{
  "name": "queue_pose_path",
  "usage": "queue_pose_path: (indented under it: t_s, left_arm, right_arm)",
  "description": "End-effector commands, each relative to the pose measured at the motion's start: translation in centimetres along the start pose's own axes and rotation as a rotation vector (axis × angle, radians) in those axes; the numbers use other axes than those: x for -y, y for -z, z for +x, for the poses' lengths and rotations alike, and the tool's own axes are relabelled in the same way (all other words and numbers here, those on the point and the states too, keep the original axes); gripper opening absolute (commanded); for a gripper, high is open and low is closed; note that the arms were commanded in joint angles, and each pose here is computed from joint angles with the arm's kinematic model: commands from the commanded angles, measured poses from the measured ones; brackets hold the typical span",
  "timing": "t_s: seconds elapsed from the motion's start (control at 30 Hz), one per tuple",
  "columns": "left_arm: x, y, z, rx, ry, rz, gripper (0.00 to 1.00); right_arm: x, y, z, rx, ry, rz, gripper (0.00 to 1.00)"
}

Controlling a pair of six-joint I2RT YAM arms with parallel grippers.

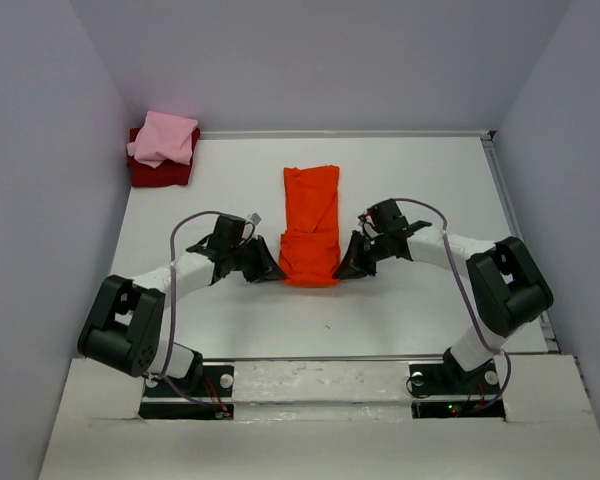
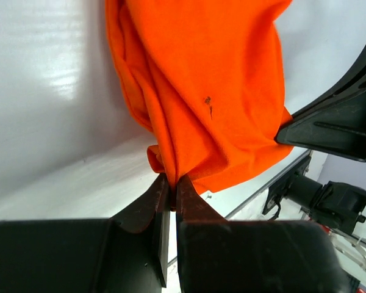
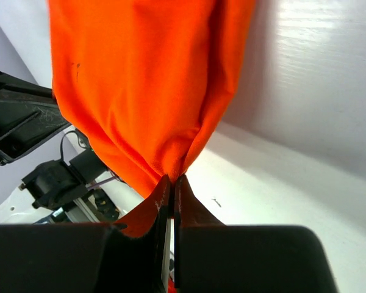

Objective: Fold and stack the t-shirts
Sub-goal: Grab one side of the 2/3 rectangular tshirt with both arms, then fold the long partially folded tshirt into a neat square

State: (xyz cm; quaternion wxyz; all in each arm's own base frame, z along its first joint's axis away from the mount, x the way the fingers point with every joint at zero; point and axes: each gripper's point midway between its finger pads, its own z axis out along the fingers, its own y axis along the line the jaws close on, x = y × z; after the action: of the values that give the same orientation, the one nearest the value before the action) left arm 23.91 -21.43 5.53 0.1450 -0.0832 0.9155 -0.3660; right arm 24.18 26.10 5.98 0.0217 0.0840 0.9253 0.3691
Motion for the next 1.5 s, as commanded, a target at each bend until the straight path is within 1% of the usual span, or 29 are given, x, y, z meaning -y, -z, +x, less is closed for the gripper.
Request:
queue_pose_path:
  t_s: [0.0,0.13,0.37,0.43,0.6,0.7,0.93,0.97,1.03,1.23,1.27,1.3,1.33,1.37,1.4,1.47]
  left_arm:
    - [0.3,1.9,-3.1,0.092,-0.044,-0.068,0.14]
    - [2.1,2.7,-4.8,0.115,-0.073,-0.055,0.14]
    - [3.9,3.0,-6.6,0.134,-0.098,-0.035,0.14]
    - [4.1,3.0,-7.3,0.138,-0.098,-0.037,0.14]
    - [5.7,3.1,-10.2,0.163,-0.126,-0.029,0.14]
    - [6.5,3.2,-12.1,0.179,-0.134,-0.023,0.14]
    - [6.7,2.6,-15.4,0.173,-0.134,-0.008,0.15]
    - [7.3,2.8,-16.2,0.181,-0.149,0.006,0.15]
    - [6.8,2.4,-17.1,0.168,-0.147,-0.007,0.16]
    - [6.9,1.8,-20.6,0.161,-0.165,-0.007,0.17]
    - [7.3,2.2,-21.6,0.178,-0.170,0.001,0.18]
    - [6.9,1.8,-22.1,0.171,-0.164,-0.005,0.18]
    - [6.9,1.7,-22.6,0.174,-0.165,-0.004,0.18]
    - [7.6,2.1,-23.4,0.185,-0.174,0.006,0.18]
    - [7.0,1.6,-24.0,0.177,-0.166,0.002,0.18]
    - [7.0,1.4,-24.7,0.172,-0.162,0.004,0.18]
  right_arm:
    - [-0.9,2.5,-1.5,0.061,0.027,0.030,0.00]
    - [-2.3,3.3,-2.0,0.075,0.040,0.015,0.00]
    - [-4.2,4.3,-3.3,0.107,0.069,0.005,0.00]
    - [-5.0,4.8,-4.4,0.125,0.079,-0.001,0.00]
    - [-7.2,5.7,-6.4,0.159,0.110,-0.028,0.00]
    - [-7.6,5.8,-7.3,0.162,0.111,-0.027,0.00]
    - [-8.4,6.3,-9.7,0.186,0.118,-0.036,0.00]
    - [-8.7,6.7,-10.5,0.200,0.122,-0.042,0.00]
    - [-8.6,6.5,-11.2,0.194,0.116,-0.040,0.00]
    - [-9.6,7.5,-15.0,0.242,0.124,-0.060,0.00]
    - [-9.7,7.4,-15.4,0.242,0.127,-0.062,0.00]
    - [-9.2,7.0,-16.1,0.238,0.116,-0.055,0.00]
    - [-9.8,7.6,-17.0,0.257,0.122,-0.065,0.00]
    - [-9.9,7.4,-17.3,0.255,0.126,-0.065,0.00]
    - [-9.7,6.9,-17.6,0.246,0.122,-0.061,0.00]
    - [-9.8,7.5,-19.0,0.266,0.119,-0.067,0.00]
